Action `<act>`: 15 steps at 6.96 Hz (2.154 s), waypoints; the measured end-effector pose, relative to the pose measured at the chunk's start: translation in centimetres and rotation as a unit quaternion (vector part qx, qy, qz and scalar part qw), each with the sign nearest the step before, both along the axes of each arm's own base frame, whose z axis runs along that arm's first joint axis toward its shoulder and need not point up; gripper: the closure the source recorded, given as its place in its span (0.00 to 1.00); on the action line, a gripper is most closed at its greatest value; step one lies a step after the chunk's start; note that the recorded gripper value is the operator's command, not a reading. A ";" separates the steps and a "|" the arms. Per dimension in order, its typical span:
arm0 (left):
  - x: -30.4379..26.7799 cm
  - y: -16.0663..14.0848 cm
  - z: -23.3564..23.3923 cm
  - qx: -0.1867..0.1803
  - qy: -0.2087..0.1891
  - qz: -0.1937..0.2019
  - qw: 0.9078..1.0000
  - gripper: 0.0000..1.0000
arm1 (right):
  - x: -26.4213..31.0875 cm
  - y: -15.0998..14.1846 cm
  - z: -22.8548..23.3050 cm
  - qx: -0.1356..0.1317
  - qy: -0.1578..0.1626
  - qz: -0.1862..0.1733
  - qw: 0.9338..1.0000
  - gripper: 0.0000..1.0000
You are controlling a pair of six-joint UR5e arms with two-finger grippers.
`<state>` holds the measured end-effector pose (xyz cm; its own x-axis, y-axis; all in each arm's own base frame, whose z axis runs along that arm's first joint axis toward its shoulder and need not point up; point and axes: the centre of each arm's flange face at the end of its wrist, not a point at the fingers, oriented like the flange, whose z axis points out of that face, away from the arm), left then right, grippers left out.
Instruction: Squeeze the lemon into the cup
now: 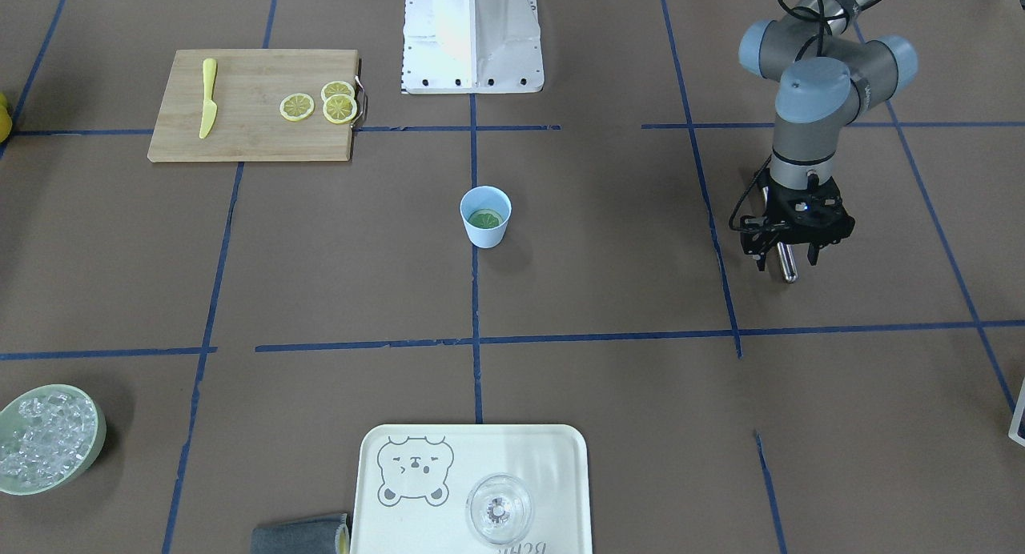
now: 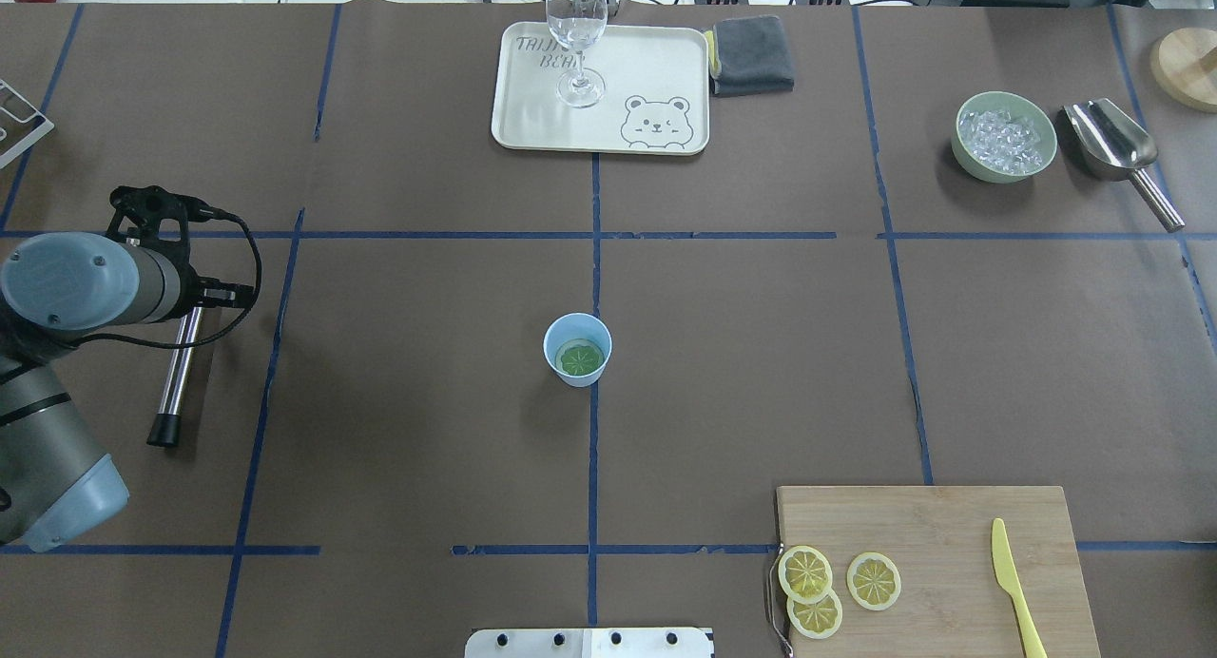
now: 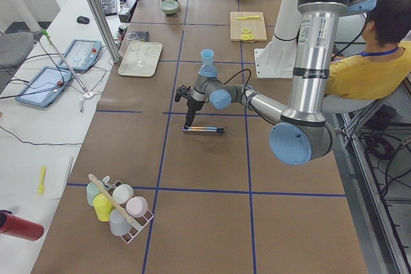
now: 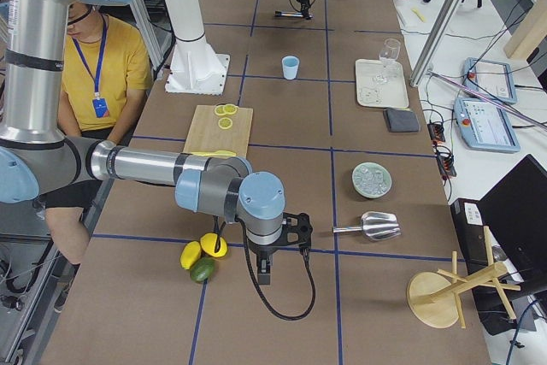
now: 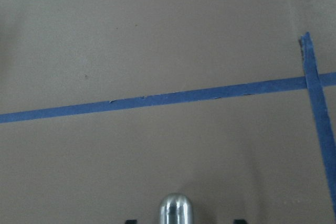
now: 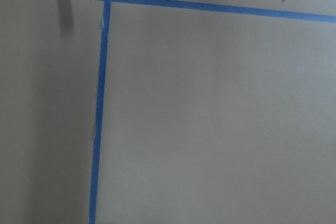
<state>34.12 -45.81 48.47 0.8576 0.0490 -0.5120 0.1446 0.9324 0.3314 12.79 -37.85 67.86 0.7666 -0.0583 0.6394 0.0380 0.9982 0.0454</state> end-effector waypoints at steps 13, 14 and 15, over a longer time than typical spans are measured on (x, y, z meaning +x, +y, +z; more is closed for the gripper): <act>-42.0 1.4 15.1 -0.046 0.072 0.151 0.985 0.00 | 0.0 0.0 -0.3 0.003 -0.002 0.001 1.000 0.00; -41.8 1.4 14.9 -0.046 0.082 0.150 0.984 0.00 | 0.0 0.0 -0.3 0.003 -0.002 0.001 1.000 0.00; -41.7 1.4 14.7 -0.047 0.091 0.148 0.984 0.00 | 0.0 0.0 -0.3 0.003 -0.002 0.001 1.000 0.00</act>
